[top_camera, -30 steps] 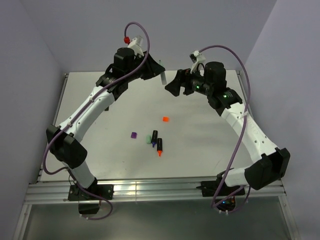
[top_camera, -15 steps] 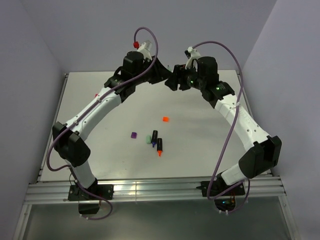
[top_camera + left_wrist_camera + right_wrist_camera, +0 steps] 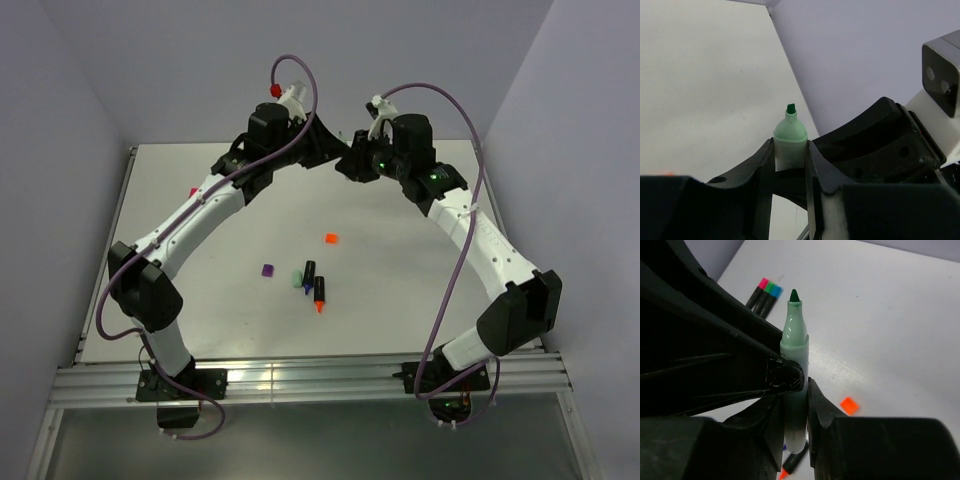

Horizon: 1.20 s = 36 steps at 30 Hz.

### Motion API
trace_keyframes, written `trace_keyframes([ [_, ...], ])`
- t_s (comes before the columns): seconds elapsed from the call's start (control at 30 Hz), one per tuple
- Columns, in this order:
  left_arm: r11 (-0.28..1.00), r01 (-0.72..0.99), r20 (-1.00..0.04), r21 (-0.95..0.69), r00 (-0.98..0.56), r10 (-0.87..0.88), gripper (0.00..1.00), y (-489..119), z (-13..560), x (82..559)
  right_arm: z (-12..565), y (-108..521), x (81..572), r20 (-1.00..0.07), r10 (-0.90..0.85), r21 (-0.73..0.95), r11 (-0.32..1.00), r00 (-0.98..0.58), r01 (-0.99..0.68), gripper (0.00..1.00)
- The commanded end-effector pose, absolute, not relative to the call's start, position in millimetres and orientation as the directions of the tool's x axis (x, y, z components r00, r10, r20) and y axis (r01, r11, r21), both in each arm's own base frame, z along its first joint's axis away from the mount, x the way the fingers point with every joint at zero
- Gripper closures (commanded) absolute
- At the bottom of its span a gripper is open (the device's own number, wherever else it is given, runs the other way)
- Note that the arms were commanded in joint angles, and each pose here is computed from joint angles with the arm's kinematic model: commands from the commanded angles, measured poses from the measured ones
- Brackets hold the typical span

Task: Insert the pens into the pen caps
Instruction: Pick up the pen from the center of the board, then insert the pen cap onto the pen.

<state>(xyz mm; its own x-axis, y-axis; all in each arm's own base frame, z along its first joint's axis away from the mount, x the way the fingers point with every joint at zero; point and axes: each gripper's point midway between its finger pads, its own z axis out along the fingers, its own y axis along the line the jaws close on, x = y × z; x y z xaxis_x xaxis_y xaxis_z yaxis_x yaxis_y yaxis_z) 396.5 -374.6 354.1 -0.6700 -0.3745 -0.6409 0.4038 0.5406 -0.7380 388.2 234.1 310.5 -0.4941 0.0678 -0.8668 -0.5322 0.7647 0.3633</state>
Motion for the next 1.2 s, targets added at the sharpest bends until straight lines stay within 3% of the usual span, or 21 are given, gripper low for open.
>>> trace_keyframes([
  [0.0,0.432,0.506,-0.656,-0.746,-0.668,-0.351,1.00,-389,385,376,326,240,393,-0.889,0.069,0.345,0.751,-0.453,-0.563,1.00],
  [0.03,0.424,0.518,-0.661,-0.743,-0.666,-0.345,1.00,-389,386,374,324,239,393,-0.888,0.067,0.344,0.753,-0.455,-0.560,1.00],
  [0.07,0.413,0.537,-0.672,-0.736,-0.657,-0.342,0.93,-390,389,373,323,239,392,-0.887,0.065,0.344,0.754,-0.457,-0.560,1.00],
  [0.1,0.415,0.556,-0.688,-0.720,-0.646,-0.329,0.66,-390,390,371,325,238,390,-0.891,0.063,0.338,0.753,-0.449,-0.564,1.00],
  [0.17,0.432,0.572,-0.711,-0.697,-0.627,-0.317,0.35,-386,392,371,326,236,388,-0.895,0.059,0.331,0.753,-0.443,-0.568,1.00],
  [0.2,0.457,0.590,-0.739,-0.666,-0.602,-0.302,0.10,-380,394,371,331,234,384,-0.901,0.059,0.323,0.753,-0.429,-0.573,1.00],
  [0.27,0.489,0.606,-0.773,-0.628,-0.559,-0.299,0.01,-362,402,378,330,231,378,-0.904,0.053,0.316,0.751,-0.425,-0.579,1.00],
  [0.37,0.536,0.619,-0.813,-0.574,-0.507,-0.285,0.00,-322,403,391,328,219,369,-0.908,0.049,0.304,0.760,-0.416,-0.575,1.00],
  [0.57,0.685,0.640,-0.926,-0.348,-0.348,-0.146,0.00,-245,397,371,302,183,366,-0.897,0.037,0.284,0.811,-0.441,-0.511,1.00],
  [0.63,0.742,0.565,-0.901,-0.359,-0.417,-0.119,0.06,-231,356,365,290,172,365,-0.888,0.037,0.285,0.826,-0.458,-0.486,1.00],
  [0.67,0.759,0.540,-0.886,-0.363,-0.452,-0.102,0.14,-224,334,356,290,162,366,-0.890,0.046,0.283,0.837,-0.453,-0.469,1.00],
  [0.83,0.822,0.364,-0.769,-0.438,-0.625,-0.133,0.26,-208,247,331,279,141,363,-0.882,0.057,0.284,0.856,-0.469,-0.431,1.00],
  [0.97,0.837,0.348,-0.700,-0.422,-0.712,-0.056,0.36,-223,186,314,270,136,359,-0.877,0.045,0.274,0.865,-0.479,-0.421,1.00],
  [1.17,0.866,0.281,-0.573,-0.414,-0.819,-0.009,0.37,-248,123,289,269,129,363,-0.875,0.046,0.269,0.874,-0.482,-0.406,1.00],
])
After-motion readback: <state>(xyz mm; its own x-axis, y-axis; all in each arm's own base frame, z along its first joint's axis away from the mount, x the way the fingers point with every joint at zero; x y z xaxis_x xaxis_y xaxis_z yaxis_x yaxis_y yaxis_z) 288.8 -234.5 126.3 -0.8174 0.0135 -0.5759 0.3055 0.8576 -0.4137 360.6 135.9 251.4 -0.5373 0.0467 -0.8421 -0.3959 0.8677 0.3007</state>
